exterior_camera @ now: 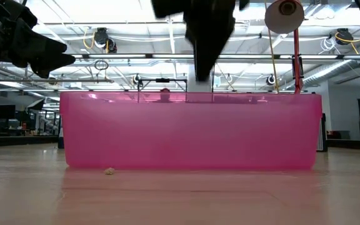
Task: Pick & Place food coloring
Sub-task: Put the small dark green food coloring bottle into the bin
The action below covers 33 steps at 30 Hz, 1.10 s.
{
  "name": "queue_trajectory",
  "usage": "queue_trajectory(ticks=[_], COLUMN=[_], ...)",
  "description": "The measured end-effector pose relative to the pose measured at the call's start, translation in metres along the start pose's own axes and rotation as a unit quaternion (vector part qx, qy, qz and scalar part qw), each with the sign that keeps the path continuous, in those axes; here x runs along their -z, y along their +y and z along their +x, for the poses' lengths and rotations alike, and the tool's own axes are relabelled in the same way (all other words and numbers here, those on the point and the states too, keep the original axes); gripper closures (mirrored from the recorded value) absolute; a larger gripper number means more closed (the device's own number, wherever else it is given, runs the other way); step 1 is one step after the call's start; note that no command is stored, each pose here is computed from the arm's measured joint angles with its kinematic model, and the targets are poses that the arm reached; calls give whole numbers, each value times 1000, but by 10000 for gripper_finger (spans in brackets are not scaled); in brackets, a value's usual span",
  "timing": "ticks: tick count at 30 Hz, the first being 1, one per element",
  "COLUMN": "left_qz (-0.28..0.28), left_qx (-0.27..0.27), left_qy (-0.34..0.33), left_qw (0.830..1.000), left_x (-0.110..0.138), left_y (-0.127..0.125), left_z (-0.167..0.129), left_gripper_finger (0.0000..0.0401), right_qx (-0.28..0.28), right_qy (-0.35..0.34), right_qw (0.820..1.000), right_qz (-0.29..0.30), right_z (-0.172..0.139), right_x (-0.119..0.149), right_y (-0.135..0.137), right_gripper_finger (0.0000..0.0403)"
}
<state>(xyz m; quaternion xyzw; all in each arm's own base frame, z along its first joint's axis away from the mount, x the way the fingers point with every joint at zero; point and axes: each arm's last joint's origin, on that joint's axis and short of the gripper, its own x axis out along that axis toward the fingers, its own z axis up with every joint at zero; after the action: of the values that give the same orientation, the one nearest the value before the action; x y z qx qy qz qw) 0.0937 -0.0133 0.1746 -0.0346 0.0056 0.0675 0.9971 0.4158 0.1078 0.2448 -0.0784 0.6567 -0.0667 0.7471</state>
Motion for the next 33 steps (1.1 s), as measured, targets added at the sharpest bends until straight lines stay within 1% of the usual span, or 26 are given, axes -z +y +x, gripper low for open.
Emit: queue_trajectory(ticks=[4, 8, 11, 15, 22, 28, 33], left_qz=[0, 0, 0, 0, 0, 0, 0], left_qx=[0, 0, 0, 0, 0, 0, 0], left_qy=[0, 0, 0, 0, 0, 0, 0], left_qw=[1000, 1000, 1000, 1000, 1000, 1000, 1000], left_x=[0, 0, 0, 0, 0, 0, 0], left_y=[0, 0, 0, 0, 0, 0, 0], left_z=[0, 0, 0, 0, 0, 0, 0], left_gripper_finger=[169, 169, 169, 169, 169, 169, 169], right_qx=[10, 17, 12, -11, -15, -18, -21], right_qy=[41, 68, 55, 40, 39, 35, 26], right_qw=[999, 997, 998, 999, 999, 999, 999], right_qz=[-16, -23, -20, -13, -11, 0, 2], right_z=[35, 63, 79, 92, 97, 92, 86], right_x=[-1, 6, 11, 16, 19, 19, 19], right_y=[9, 13, 14, 16, 18, 16, 15], right_gripper_finger=[347, 347, 347, 347, 342, 276, 248])
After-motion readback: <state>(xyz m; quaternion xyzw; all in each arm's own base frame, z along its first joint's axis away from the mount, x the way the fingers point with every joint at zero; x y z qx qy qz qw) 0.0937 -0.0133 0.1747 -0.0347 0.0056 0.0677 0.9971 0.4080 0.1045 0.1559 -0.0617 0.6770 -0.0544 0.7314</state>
